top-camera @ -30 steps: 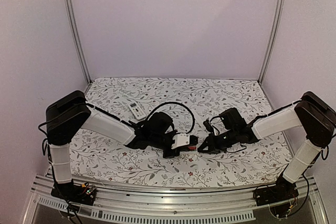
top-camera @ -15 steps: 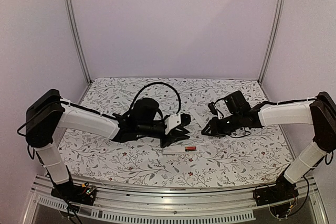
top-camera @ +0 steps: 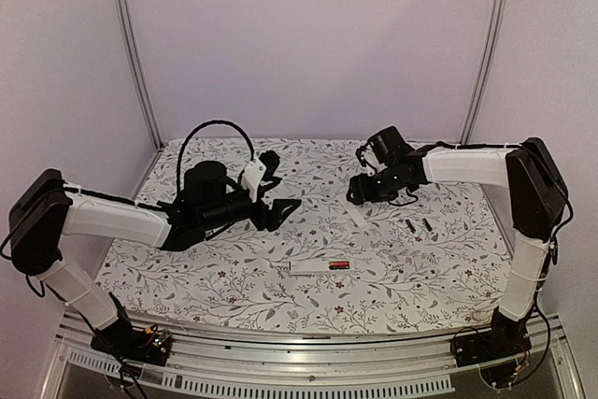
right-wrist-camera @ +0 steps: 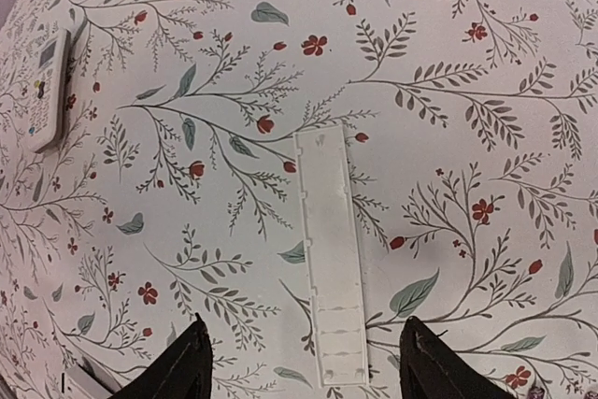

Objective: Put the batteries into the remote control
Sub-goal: Move the right arm with the battery cover to the center of the board, then press the battery in the battery compartment, then pick up the battery cover at the center of the board.

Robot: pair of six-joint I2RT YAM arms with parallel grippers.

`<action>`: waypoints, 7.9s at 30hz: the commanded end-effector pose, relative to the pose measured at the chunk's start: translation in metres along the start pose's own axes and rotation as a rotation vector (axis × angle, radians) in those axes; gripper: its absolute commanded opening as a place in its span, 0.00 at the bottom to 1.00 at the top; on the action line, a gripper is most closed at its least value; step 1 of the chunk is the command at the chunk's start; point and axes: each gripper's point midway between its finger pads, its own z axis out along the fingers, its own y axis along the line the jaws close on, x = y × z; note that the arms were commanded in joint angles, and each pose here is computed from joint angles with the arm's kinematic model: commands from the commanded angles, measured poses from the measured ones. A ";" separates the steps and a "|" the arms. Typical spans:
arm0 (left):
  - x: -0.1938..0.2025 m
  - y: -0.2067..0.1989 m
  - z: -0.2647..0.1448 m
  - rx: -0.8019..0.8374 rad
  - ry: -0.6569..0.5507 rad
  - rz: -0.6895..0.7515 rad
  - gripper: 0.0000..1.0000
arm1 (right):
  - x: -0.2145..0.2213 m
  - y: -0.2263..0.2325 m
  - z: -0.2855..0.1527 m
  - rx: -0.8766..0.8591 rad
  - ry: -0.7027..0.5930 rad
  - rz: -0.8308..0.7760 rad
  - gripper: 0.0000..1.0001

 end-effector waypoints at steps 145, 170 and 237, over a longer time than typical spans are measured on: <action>-0.009 0.044 -0.017 -0.247 0.022 0.032 0.81 | 0.089 -0.032 -0.033 0.320 0.310 -0.104 0.23; -0.005 0.041 -0.013 -0.233 0.037 0.032 0.81 | 0.116 -0.031 0.002 0.272 0.394 -0.128 0.17; -0.015 -0.052 0.043 0.155 -0.068 -0.258 0.79 | 0.029 0.001 -0.051 0.166 0.022 -0.061 0.00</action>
